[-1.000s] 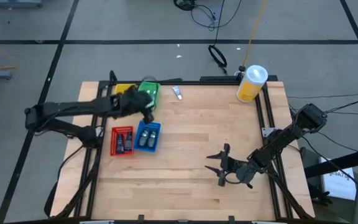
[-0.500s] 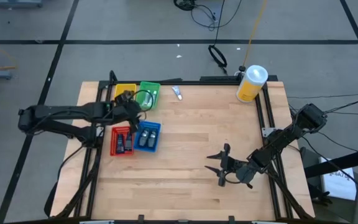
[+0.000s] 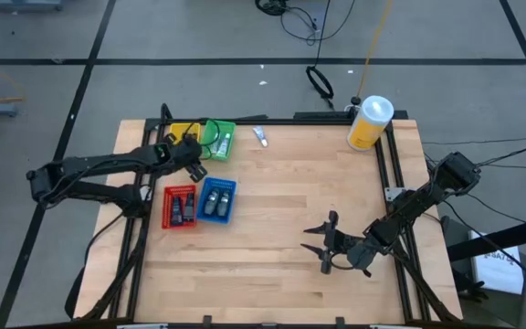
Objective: Pick & Place Travel size toiletries
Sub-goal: Put the black comb into the yellow bin
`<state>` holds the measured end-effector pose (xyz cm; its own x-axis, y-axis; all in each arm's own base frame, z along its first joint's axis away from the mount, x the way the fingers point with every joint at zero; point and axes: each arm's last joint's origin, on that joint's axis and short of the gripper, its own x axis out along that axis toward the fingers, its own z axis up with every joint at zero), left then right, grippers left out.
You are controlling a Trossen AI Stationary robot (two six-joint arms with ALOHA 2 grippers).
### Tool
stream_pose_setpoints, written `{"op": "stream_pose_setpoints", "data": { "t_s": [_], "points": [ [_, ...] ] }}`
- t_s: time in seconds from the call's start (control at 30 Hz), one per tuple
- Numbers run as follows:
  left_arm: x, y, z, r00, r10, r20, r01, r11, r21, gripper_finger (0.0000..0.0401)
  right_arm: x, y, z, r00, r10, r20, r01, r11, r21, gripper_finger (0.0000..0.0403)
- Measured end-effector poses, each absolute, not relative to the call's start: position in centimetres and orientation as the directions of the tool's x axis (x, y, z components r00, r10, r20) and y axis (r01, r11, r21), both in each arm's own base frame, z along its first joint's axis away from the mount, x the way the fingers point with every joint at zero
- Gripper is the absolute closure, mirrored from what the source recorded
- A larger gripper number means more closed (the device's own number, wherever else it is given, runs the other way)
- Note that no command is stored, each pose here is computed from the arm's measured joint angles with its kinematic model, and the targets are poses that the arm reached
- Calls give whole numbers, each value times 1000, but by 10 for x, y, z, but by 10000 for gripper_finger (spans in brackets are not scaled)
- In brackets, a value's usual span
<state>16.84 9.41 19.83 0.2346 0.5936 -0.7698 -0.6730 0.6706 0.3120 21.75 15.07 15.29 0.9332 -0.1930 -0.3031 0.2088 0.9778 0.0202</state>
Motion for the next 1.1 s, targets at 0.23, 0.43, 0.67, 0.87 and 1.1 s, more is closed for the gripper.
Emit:
{"op": "stream_pose_setpoints", "data": {
  "t_s": [0.23,0.43,0.67,0.87,1.1],
  "points": [
    [164,101,197,225,581,-782,-691,661,292,300,217,151,153,933,-193,-303,209,978,20,216],
    [162,104,197,214,578,-788,-687,662,299,342,217,151,153,933,-193,-303,208,978,20,216],
    [158,106,197,155,611,-776,-672,641,370,395,217,151,153,933,-192,-304,208,978,20,216],
    [160,107,212,46,756,-653,-714,482,508,400,217,151,153,933,-192,-304,207,978,18,216],
    [160,105,218,-70,857,-510,-732,303,610,400,217,151,152,931,-193,-309,207,978,12,216]
  ]
}}
